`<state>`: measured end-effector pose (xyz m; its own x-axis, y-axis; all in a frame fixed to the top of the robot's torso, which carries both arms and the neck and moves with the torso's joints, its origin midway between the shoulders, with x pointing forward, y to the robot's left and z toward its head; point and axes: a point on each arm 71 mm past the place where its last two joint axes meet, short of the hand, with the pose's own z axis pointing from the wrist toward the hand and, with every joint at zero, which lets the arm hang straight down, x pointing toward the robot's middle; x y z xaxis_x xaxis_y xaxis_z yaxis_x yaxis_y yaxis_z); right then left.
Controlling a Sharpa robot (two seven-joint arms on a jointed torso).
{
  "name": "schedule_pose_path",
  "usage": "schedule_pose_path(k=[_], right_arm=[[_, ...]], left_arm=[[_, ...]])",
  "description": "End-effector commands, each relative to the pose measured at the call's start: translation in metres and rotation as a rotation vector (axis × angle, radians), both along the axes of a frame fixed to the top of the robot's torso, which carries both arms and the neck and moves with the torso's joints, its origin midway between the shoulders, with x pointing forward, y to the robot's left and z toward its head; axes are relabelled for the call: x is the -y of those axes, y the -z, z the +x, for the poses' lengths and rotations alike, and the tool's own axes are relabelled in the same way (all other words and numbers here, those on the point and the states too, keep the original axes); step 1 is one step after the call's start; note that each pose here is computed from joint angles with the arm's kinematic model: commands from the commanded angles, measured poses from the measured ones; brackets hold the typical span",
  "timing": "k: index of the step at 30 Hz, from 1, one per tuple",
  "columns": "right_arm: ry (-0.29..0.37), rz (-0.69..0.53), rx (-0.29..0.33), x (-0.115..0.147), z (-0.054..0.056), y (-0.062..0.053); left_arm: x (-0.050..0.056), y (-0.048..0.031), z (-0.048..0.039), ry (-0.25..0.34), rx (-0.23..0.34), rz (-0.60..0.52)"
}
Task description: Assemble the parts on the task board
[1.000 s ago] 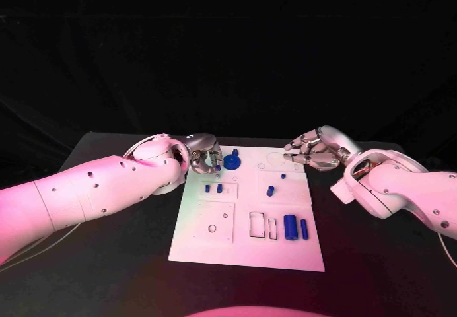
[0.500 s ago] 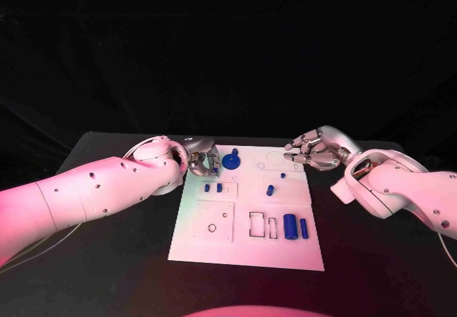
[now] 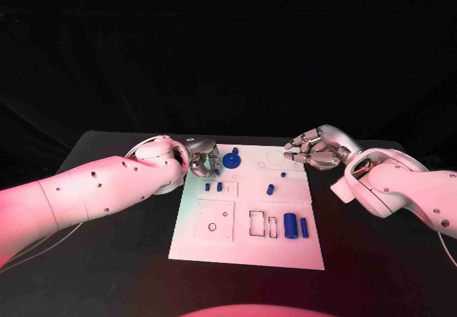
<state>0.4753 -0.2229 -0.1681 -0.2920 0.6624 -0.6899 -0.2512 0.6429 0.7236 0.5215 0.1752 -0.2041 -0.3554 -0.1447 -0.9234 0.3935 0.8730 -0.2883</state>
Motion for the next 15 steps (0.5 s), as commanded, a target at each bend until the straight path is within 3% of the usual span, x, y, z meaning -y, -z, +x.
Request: schedule_pose_path(k=[1,15], right_arm=[[-0.013,-0.001,0.001,-0.002,-0.0006,0.0003],[-0.014,-0.002,-0.002,-0.002,-0.0007,0.0004]], left_arm=[[0.0036,0.0018,-0.0008,0.015,-0.023,0.014],[0.0046,0.0048,0.0017,0.008,-0.037,0.032]])
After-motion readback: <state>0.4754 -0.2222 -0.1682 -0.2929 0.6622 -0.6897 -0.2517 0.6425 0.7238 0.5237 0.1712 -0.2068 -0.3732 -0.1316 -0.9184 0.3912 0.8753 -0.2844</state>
